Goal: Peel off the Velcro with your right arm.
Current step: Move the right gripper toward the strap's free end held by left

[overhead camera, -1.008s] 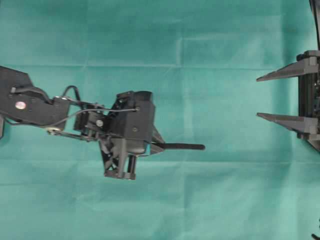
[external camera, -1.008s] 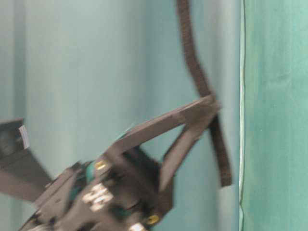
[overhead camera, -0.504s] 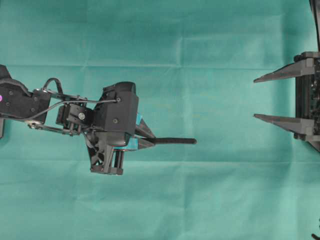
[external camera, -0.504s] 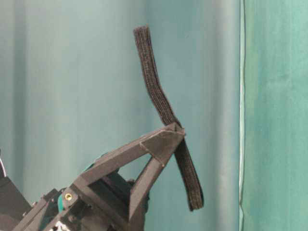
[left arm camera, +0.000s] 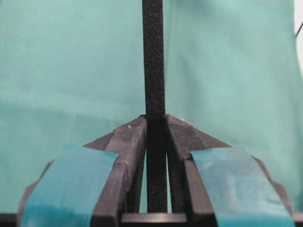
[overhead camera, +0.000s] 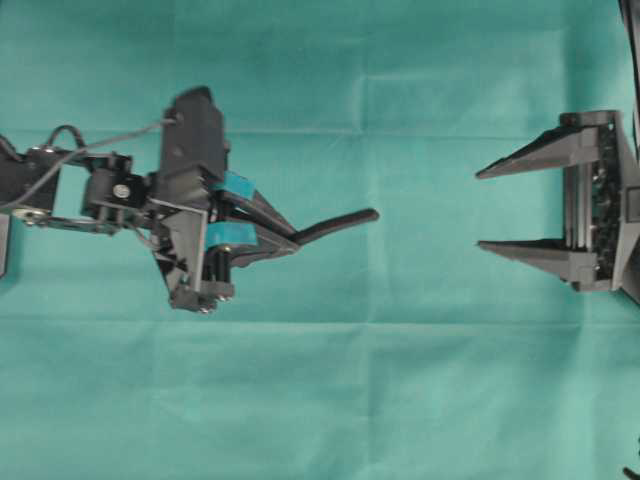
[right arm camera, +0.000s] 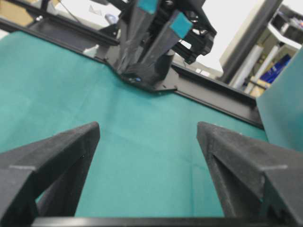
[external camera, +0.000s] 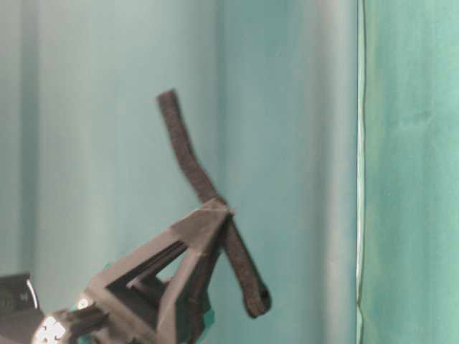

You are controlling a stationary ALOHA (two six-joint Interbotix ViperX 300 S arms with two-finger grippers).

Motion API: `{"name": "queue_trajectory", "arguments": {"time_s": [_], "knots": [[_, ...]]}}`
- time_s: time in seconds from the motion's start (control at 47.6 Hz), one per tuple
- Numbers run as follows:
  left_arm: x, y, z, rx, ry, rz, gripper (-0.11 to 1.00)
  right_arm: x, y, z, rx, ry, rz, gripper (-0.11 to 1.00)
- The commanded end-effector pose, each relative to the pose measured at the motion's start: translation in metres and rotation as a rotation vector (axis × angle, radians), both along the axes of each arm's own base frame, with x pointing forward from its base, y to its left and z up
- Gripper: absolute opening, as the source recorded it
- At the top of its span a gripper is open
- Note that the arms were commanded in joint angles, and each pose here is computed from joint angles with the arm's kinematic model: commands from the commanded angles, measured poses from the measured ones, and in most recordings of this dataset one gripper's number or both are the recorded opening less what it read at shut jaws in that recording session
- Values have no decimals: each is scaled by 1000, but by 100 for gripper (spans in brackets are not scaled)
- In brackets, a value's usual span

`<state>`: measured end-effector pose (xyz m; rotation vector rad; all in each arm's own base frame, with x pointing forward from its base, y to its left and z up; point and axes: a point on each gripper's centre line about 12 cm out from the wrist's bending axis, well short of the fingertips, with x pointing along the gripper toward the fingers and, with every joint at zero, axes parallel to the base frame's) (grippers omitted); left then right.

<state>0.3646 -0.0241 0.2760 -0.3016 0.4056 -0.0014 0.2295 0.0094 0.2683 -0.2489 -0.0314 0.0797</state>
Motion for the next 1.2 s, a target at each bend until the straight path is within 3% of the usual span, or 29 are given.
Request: {"name": "queue_trajectory", "arguments": {"time_s": [0.0, 0.126, 0.336, 0.567, 0.861, 1.176], "knots": [[-7, 2, 18, -32, -98, 16, 10, 10, 0, 12, -32, -33, 3, 63], [-13, 3, 18, -69, -145, 28, 10, 21, 0, 13, -124, -31, 2, 63], [-16, 3, 13, -94, -168, 36, 10, 41, 1, 17, -262, -51, 5, 63], [-16, 4, 14, -133, -184, 49, 10, 63, 2, 15, -384, -55, 5, 63], [-17, 4, 12, -143, -186, 53, 10, 75, 0, 16, -435, -77, -1, 63], [-17, 4, 10, -146, -181, 54, 10, 85, -3, 12, -440, -63, -9, 63]]}}
